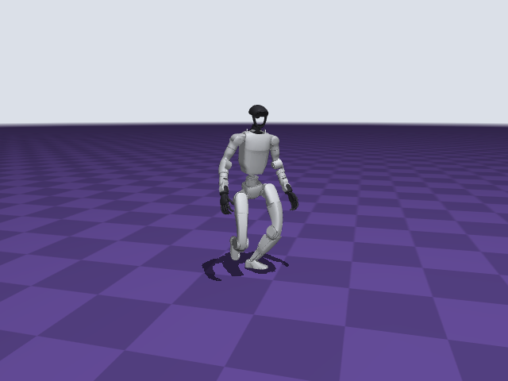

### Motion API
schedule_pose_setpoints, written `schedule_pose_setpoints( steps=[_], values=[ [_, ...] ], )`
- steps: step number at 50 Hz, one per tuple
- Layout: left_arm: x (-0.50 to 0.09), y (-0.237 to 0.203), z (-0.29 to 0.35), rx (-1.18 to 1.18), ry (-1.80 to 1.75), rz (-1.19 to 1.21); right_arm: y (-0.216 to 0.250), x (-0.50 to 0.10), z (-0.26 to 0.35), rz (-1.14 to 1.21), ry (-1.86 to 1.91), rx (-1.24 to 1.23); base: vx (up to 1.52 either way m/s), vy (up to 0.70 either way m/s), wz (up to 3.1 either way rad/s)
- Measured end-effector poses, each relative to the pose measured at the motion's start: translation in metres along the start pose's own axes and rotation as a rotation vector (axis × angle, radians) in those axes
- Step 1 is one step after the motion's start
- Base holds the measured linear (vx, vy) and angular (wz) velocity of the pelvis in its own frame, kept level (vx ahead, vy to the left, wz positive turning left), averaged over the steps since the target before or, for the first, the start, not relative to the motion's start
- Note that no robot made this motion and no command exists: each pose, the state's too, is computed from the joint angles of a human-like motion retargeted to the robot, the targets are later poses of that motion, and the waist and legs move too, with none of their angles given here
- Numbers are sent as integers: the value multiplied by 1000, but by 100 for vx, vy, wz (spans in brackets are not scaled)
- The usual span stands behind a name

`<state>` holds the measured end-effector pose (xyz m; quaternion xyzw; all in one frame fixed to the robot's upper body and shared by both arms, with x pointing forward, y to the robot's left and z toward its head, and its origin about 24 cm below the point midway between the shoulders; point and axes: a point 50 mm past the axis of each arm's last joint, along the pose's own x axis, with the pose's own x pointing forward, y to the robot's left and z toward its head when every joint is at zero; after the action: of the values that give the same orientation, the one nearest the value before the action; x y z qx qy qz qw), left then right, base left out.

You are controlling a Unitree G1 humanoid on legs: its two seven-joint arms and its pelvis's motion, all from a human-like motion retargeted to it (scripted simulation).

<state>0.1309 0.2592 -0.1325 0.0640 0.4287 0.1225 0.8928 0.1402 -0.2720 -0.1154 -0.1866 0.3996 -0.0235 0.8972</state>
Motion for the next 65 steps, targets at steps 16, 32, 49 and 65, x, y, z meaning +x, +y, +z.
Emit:
schedule_pose_setpoints(
  steps=[16,32,49,65],
  values=[
    [-17,-5,20,-129,-202,-24,38,5,76,85,-310,-14,-13,1,-219],
    [-50,-22,28,14,-294,-359,144,-62,208,989,-791,-293,6,29,-455],
    [-15,46,86,198,-348,-101,113,-72,218,834,-944,-906,-39,18,-293],
    [-80,213,132,-172,-619,806,-14,-34,72,289,-375,-431,-26,-11,-106]
  ],
)
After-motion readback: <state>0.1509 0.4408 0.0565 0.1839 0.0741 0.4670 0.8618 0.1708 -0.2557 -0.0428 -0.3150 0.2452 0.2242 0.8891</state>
